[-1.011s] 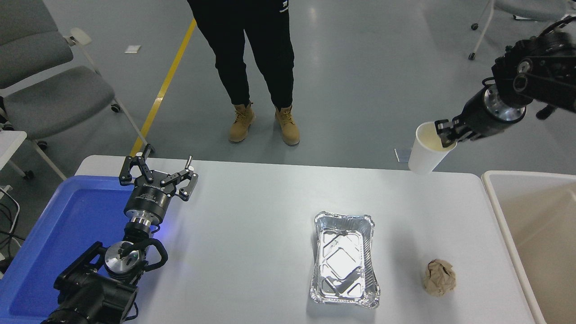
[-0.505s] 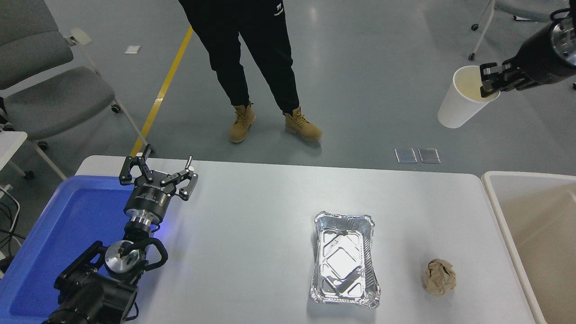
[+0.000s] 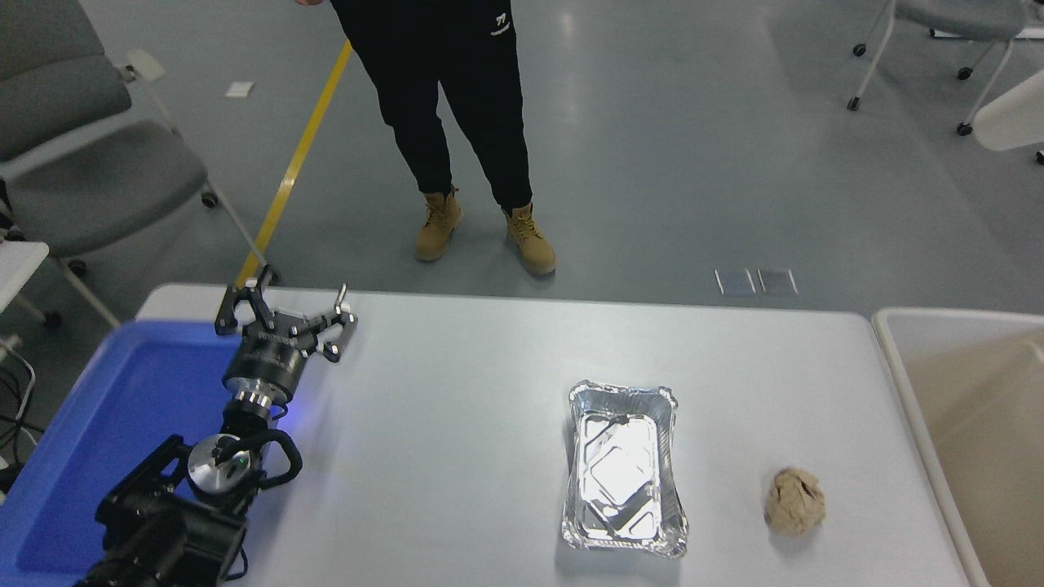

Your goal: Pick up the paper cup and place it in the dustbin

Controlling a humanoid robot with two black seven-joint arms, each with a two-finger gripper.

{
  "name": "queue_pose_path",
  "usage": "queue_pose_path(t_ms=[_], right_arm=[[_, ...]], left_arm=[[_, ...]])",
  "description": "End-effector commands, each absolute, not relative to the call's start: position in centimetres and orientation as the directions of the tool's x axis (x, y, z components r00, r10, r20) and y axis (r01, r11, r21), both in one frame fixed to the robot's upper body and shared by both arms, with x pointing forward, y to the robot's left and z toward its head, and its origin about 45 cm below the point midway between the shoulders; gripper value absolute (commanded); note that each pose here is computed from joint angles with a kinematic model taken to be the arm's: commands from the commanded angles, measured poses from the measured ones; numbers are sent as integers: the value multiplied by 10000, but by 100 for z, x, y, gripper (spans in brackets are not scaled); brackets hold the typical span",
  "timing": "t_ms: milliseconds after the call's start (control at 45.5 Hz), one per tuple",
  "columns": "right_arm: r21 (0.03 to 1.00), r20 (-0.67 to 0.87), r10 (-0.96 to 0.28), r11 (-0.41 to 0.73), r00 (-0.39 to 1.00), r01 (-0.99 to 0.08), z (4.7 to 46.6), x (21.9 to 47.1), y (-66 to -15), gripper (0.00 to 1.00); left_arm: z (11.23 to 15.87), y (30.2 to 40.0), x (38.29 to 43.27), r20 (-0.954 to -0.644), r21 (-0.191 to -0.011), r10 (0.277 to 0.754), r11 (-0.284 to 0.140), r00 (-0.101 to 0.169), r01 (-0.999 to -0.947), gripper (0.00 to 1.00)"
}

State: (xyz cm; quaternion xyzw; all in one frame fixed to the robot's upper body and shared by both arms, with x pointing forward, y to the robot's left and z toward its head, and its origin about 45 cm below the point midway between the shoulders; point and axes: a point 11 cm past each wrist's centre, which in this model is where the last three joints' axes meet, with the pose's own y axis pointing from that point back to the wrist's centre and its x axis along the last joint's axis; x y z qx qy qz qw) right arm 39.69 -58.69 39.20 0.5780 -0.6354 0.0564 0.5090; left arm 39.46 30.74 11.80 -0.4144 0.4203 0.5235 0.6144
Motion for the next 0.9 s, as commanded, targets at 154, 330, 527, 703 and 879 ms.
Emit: queue_pose_path(t_ms=[154, 330, 527, 703, 879], right_arm=[[5503, 5802, -7840, 5773, -2209, -6033, 2495, 3072, -6686, 0], [6127, 5037, -8068, 5857, -3089, -5307, 1685, 2776, -6573, 0], [6134, 5293, -7671, 6412, -3626, -4610, 1179, 2608, -6417, 0], [6166, 5220, -7461, 6649, -4133, -4215, 940, 2515, -6278, 0], [6509, 4905, -7693, 6357, -4093, -4149, 641, 2466, -6021, 0]], left_arm=[[1180, 3073, 3946, -9505, -693, 2947, 1084, 986, -9917, 99], [1180, 3073, 3946, -9505, -693, 2947, 1084, 986, -9917, 99], [1180, 3073, 3946, -9505, -693, 2947, 1084, 986, -9917, 99], [1180, 3073, 3946, -9505, -693, 2947, 1084, 986, -9917, 99], [1180, 3073, 3946, -9505, -693, 2947, 1084, 986, -9917, 99]])
